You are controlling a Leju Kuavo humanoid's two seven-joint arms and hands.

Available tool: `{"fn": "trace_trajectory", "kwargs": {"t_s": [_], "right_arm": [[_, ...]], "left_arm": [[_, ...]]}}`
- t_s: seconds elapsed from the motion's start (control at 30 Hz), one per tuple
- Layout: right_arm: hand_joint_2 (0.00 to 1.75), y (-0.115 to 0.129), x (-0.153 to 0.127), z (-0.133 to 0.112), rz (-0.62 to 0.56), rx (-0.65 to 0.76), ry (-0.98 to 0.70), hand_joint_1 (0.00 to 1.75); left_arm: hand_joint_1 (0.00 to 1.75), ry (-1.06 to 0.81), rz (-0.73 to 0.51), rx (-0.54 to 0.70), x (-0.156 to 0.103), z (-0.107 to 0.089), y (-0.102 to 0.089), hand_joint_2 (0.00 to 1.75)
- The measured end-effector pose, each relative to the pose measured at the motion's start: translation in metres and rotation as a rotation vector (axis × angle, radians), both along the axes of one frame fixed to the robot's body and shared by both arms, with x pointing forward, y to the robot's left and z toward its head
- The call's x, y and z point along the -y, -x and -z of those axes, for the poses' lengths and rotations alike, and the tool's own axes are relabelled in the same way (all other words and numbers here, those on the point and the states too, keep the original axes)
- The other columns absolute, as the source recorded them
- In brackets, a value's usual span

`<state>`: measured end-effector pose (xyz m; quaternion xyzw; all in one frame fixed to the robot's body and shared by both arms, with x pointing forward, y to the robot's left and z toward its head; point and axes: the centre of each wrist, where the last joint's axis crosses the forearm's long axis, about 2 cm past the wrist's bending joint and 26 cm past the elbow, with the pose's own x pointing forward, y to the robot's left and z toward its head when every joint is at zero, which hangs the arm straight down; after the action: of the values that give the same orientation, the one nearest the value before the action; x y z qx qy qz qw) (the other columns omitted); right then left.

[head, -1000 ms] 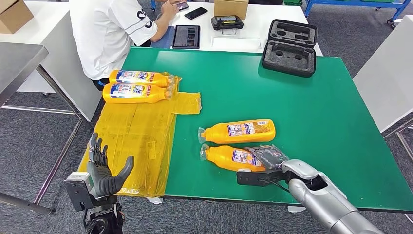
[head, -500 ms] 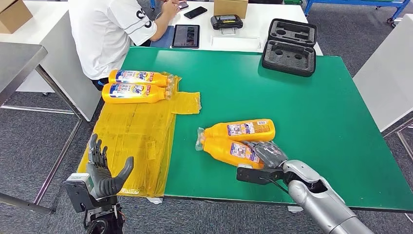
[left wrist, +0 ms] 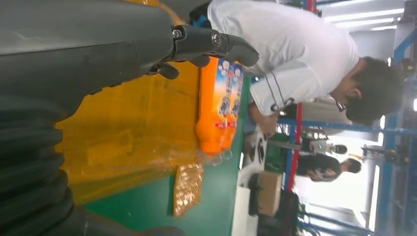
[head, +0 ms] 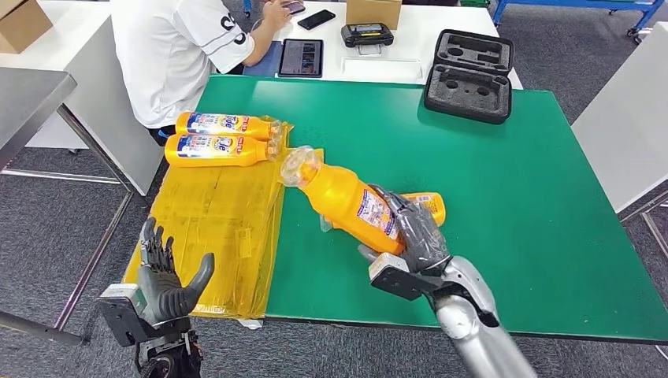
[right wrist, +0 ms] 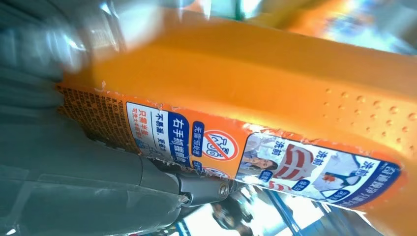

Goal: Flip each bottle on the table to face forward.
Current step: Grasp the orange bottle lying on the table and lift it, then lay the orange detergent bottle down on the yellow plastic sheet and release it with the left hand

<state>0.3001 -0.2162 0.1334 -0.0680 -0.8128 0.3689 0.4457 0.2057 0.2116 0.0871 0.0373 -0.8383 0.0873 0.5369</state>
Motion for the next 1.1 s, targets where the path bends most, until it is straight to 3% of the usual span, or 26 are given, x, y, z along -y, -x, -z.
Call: {"fn": "trace_trajectory", "kwargs": {"t_s": [0.13,0.3,0.6,0.77,1.1], "right_arm": [[1.75,0.012,-0.003,0.002,0.021,0.044,-0.151,1.75],[1.75,0.015,-0.012,0.014,-0.018,0.021,-0.292,1.75],[1.75,0.009,-0.065,0.043,-0.162,-0.138,-0.464,1.75],[1.75,0.011,-0.087,0.055,-0.209,-0.236,-0.493,1.75],[1.75,0.017,-0.107,0.067,-0.259,-0.331,-0.469,1.75]], "left_arm": [[0.00,0.162,0.152,0.006,0.001,-0.001,0.001,1.75],[0.00,0.391,0.545,0.029,0.011,-0.003,-0.003,1.75],[0.00,0.299,0.874,0.026,0.043,-0.005,-0.024,1.75],[0.00,0.256,0.951,0.020,0.054,-0.007,-0.033,1.75],[0.00,0.097,0.942,-0.044,0.061,0.001,-0.043,1.75]]}}
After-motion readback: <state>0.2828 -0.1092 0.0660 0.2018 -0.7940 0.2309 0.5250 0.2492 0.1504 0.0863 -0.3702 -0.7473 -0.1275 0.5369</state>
